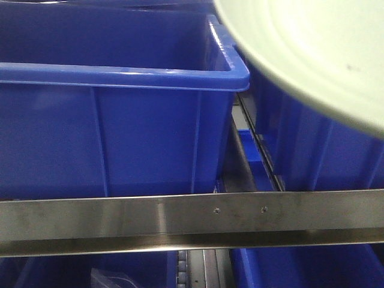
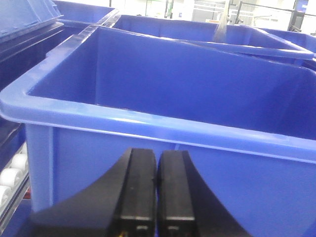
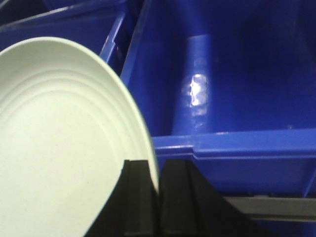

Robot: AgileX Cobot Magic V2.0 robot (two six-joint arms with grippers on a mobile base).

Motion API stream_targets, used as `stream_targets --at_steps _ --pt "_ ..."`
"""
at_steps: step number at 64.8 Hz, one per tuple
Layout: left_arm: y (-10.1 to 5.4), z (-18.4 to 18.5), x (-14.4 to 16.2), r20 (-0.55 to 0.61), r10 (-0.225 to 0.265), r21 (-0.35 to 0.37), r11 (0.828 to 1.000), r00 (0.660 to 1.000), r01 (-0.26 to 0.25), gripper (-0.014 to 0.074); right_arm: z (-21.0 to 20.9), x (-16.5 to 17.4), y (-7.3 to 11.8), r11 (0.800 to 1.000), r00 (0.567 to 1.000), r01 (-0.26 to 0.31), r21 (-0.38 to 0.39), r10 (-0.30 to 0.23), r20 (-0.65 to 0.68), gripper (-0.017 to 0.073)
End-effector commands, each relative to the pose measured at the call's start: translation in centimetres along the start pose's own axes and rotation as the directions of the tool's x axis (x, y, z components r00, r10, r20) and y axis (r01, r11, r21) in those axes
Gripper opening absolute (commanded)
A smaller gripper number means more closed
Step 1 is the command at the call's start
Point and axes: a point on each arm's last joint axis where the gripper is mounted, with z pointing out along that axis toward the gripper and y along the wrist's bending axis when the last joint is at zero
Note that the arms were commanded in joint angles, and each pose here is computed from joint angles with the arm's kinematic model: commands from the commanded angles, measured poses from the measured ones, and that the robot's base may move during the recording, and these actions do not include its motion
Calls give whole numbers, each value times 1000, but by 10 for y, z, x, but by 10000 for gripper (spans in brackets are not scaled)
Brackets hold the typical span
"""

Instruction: Place green plate on second shelf with right arm

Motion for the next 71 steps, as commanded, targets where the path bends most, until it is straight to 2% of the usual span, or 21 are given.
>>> stream_targets --at_steps 1,41,59,66,71 --pt "1 0 5 65 -12 13 1000 998 12 130 -3 -19 5 999 990 10 -31 -6 138 48" --pt "1 0 5 65 -12 13 1000 998 12 130 -3 -19 5 999 990 10 -31 -6 139 48" --pt "1 0 5 65 -12 13 1000 998 12 130 -7 -34 10 997 951 24 -80 1 310 48" --pt "1 0 5 65 -12 13 1000 998 12 130 -7 -36 9 997 945 52 -65 -28 326 48" --pt "1 0 5 65 -12 13 1000 998 12 130 -6 -38 9 995 937 90 -43 -70 341 48"
